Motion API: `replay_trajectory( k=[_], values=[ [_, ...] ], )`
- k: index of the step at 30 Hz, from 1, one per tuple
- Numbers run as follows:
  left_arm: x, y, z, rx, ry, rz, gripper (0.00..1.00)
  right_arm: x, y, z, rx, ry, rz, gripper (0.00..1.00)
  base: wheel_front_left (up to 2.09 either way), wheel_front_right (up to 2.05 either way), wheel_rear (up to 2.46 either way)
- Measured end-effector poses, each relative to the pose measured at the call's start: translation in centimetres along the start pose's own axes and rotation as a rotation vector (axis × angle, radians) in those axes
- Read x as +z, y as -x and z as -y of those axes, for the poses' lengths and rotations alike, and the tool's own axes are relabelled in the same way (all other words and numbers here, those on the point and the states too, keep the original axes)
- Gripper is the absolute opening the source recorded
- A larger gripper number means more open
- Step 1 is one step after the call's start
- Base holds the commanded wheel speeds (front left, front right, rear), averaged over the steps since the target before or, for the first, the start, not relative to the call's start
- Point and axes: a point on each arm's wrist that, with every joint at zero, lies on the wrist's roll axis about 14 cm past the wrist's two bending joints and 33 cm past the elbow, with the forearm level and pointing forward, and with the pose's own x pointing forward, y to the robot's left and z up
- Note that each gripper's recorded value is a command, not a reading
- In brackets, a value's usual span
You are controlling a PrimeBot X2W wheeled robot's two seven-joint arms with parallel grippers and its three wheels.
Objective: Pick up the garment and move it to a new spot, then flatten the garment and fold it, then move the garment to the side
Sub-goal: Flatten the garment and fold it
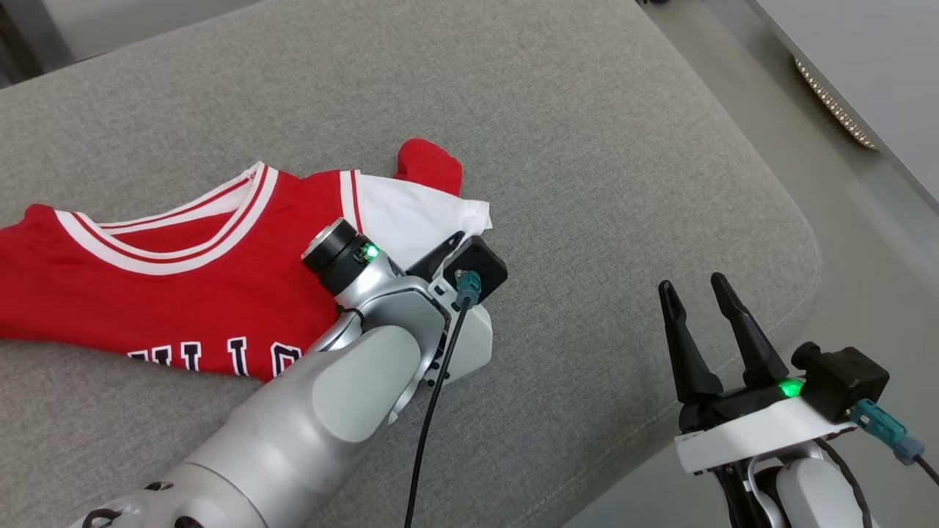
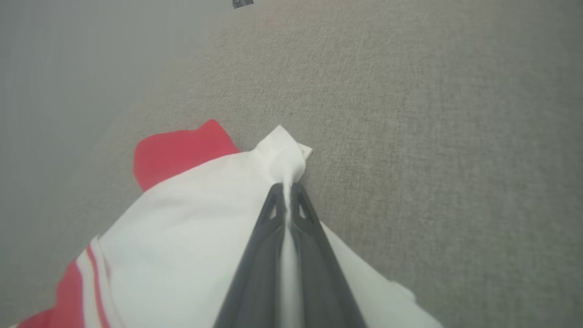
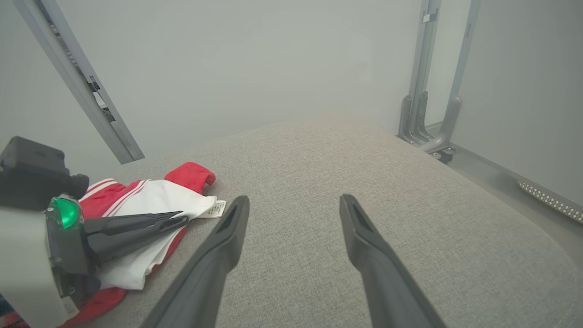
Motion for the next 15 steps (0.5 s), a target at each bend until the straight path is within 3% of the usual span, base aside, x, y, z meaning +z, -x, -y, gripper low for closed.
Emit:
replay_trajectory(
  k=[5, 9, 11, 14, 15],
  values=[
    [2.9, 0.5, -0.6, 0.027, 0.117, 0.111, 0.00, 0.4, -0.3, -0.8, 0.027, -0.004, 0.015, 1.00, 0.00, 0.00, 0.00],
    [4.8, 1.6, -0.6, 0.022, 0.283, 0.179, 0.00, 0.5, -0.5, -1.6, 0.058, -0.006, 0.021, 1.00, 0.00, 0.00, 0.00],
    [5.6, 2.3, -0.5, 0.016, 0.340, 0.200, 0.07, 0.7, -0.5, -2.2, 0.079, -0.009, 0.028, 1.00, 0.00, 0.00, 0.00],
    [6.2, 3.1, -0.1, 0.003, 0.412, 0.206, 0.00, 1.0, -0.4, -2.9, 0.105, -0.015, 0.041, 1.00, 0.00, 0.00, 0.00],
    [6.0, 3.3, 0.1, -0.001, 0.417, 0.195, 0.07, 1.2, -0.4, -3.2, 0.114, -0.016, 0.045, 1.00, 0.00, 0.00, 0.00]
  ],
)
